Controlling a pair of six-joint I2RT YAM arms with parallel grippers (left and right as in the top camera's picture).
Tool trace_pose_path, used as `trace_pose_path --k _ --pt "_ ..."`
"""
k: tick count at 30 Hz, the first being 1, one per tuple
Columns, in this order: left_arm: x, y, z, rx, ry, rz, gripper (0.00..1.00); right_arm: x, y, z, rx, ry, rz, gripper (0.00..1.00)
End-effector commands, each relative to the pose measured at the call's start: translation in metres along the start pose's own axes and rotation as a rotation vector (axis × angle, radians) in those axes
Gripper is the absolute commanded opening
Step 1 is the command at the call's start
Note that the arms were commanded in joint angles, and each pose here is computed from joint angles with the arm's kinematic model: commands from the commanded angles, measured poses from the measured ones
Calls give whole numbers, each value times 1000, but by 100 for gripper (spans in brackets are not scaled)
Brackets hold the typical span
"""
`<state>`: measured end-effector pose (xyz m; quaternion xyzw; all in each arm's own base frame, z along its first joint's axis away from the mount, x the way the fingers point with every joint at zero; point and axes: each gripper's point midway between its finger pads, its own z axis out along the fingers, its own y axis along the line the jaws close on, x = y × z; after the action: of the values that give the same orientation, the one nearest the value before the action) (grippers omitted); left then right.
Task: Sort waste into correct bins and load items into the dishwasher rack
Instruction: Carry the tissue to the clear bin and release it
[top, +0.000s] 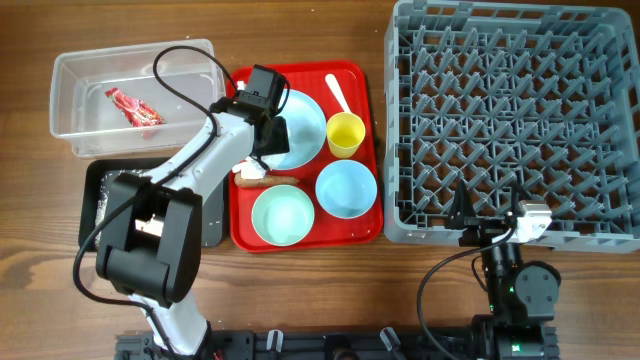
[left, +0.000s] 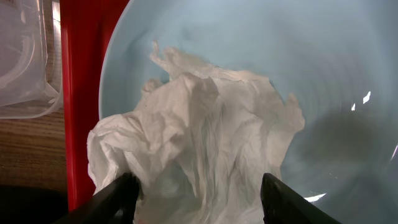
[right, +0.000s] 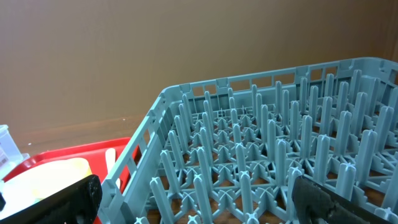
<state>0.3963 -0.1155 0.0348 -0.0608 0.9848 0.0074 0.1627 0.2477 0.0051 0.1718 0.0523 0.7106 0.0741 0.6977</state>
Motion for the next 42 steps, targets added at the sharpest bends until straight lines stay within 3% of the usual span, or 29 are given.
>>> trace_pose_path --k 1,6,19,21,23,26,31,35,38,42 --pt "6 -7 3 9 13 23 64 -1 2 0 -11 -3 7 100" --pt "13 -24 1 25 10 70 81 -1 1 0 -11 -3 7 99" --pt "18 -33 28 22 23 84 81 -1 1 0 -11 -3 7 100" --pt "22 -32 36 14 38 87 72 -1 1 0 -11 -3 7 100" --pt "19 -33 34 20 26 84 40 -1 2 0 -11 -3 7 100" --pt "3 -33 19 17 -31 76 4 -1 2 0 -11 -3 7 100" --pt "-73 -7 -57 -32 -310 -2 4 -1 2 0 -11 -3 7 100" --pt "-128 73 -116 -40 -506 -215 4 -1 2 0 -11 -3 7 100" --pt "-141 133 -111 -11 -500 -341 4 -1 2 0 -11 -3 7 100" --pt "-134 182 -60 56 -384 -444 4 -1 1 0 -11 -3 7 100"
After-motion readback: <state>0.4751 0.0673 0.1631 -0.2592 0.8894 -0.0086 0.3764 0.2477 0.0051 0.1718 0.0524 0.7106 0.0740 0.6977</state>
